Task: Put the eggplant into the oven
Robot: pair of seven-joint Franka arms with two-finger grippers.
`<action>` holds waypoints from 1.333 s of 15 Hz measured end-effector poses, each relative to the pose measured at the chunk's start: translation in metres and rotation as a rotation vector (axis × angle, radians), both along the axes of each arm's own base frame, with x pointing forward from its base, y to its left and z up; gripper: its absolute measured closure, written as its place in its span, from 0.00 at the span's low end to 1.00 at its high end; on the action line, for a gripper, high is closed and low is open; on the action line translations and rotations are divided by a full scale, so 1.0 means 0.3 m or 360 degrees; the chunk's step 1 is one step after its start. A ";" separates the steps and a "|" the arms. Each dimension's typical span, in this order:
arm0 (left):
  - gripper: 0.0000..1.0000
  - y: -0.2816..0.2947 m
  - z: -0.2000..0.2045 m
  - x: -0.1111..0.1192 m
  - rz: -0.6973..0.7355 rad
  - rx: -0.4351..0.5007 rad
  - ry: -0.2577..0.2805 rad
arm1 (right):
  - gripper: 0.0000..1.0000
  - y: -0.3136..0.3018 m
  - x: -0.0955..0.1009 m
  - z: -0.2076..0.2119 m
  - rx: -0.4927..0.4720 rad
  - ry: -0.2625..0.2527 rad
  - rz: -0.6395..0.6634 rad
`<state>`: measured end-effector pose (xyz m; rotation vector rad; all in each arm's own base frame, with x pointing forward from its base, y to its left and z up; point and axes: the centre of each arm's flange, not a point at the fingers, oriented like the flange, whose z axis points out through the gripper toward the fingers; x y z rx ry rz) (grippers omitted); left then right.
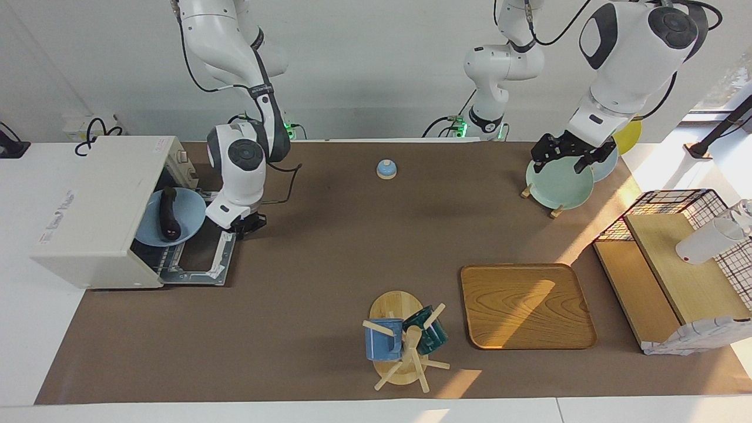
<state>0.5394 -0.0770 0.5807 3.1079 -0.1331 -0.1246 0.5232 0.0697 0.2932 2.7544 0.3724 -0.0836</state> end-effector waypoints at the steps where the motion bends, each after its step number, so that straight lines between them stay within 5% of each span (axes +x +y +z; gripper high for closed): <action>1: 0.00 0.000 0.000 0.000 0.0000 0.0000 0.0000 | 0.99 0.010 -0.002 0.000 -0.0028 0.0005 0.0033; 6: 0.00 0.000 0.000 0.000 0.0000 0.0000 0.0000 | 0.99 0.025 0.056 0.146 -0.0155 0.0125 0.0154; 9: 0.00 0.000 0.000 0.000 0.0000 0.0000 0.0000 | 0.99 -0.078 0.107 0.356 -0.0154 0.0110 0.0147; 13: 0.00 0.000 0.000 0.000 0.0000 0.0000 0.0000 | 0.99 -0.278 0.086 0.506 -0.0144 0.0109 0.0116; 20: 0.00 0.000 0.000 0.000 0.0000 0.0000 0.0000 | 0.99 -0.444 0.040 0.569 -0.0029 0.0163 0.0066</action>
